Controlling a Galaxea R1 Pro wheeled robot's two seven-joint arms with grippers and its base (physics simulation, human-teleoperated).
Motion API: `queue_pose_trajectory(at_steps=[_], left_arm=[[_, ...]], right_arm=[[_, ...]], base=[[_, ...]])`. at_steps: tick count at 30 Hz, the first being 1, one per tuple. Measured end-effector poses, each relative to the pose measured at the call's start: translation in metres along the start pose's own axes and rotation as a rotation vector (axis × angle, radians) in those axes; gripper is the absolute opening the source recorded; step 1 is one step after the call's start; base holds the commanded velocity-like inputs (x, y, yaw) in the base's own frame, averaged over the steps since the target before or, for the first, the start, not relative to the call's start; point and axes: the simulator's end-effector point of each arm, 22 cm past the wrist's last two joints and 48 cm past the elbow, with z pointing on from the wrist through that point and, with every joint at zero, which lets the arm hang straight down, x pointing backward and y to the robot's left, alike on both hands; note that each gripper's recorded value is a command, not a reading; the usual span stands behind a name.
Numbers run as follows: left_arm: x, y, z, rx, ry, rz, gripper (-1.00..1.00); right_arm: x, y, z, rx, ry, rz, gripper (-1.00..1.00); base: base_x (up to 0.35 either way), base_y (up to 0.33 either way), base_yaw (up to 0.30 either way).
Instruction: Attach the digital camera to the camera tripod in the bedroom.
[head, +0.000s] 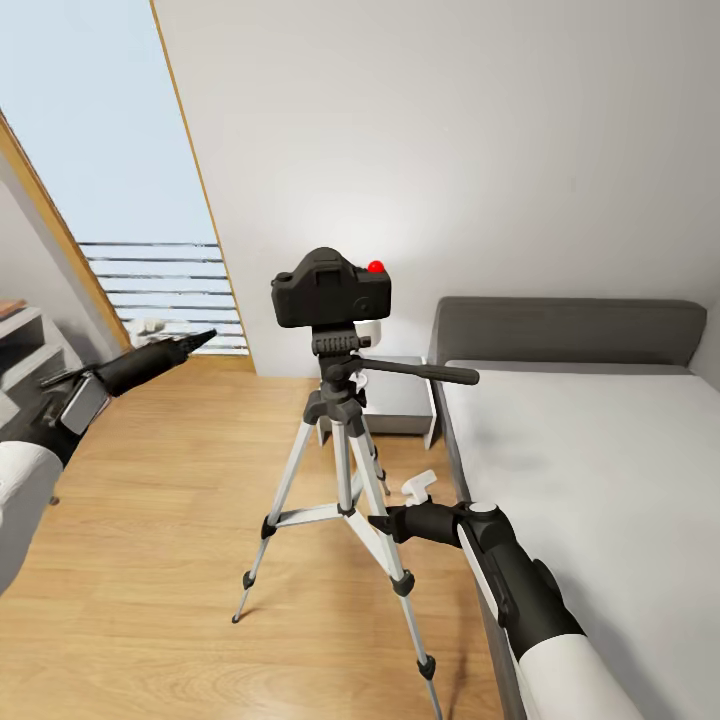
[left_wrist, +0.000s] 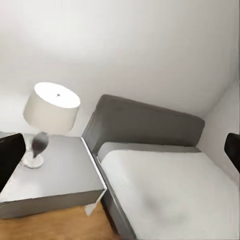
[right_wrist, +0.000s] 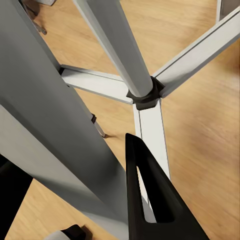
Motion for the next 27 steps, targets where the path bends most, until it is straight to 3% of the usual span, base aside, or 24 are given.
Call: queue_pose_trajectory(at_steps=[1, 5, 6, 9, 21, 27], left_arm=[[0.011, 0.021, -0.005, -0.062, 0.0, -0.01, 1.0], [0.042, 0.066, -0.021, -0.208, 0.011, -0.041, 1.0], [0.062, 0.085, -0.031, -0.275, 0.028, -0.058, 1.0], [0.084, 0.104, -0.044, -0.344, 0.047, -0.08, 1.0], [0.148, 0.136, -0.083, -0.475, 0.1, -0.123, 1.0], [0.199, 0.16, -0.12, -0.61, 0.17, -0.142, 1.0]], right_arm=[[0.0, 0.0, 0.0, 0.0, 0.0, 0.0, -1.0], [0.0, 0.0, 0.0, 0.001, 0.0, 0.0, -1.0], [0.0, 0.0, 0.0, 0.0, 0.0, 0.001, -1.0], [0.0, 0.0, 0.0, 0.001, 0.0, 0.001, -1.0], [0.0, 0.0, 0.0, 0.0, 0.0, 0.0, -1.0], [0.0, 0.0, 0.0, 0.0, 0.0, -0.001, -1.0]], base=[[0.0, 0.0, 0.0], [0.0, 0.0, 0.0], [0.0, 0.0, 0.0], [0.0, 0.0, 0.0], [0.0, 0.0, 0.0], [0.0, 0.0, 0.0]])
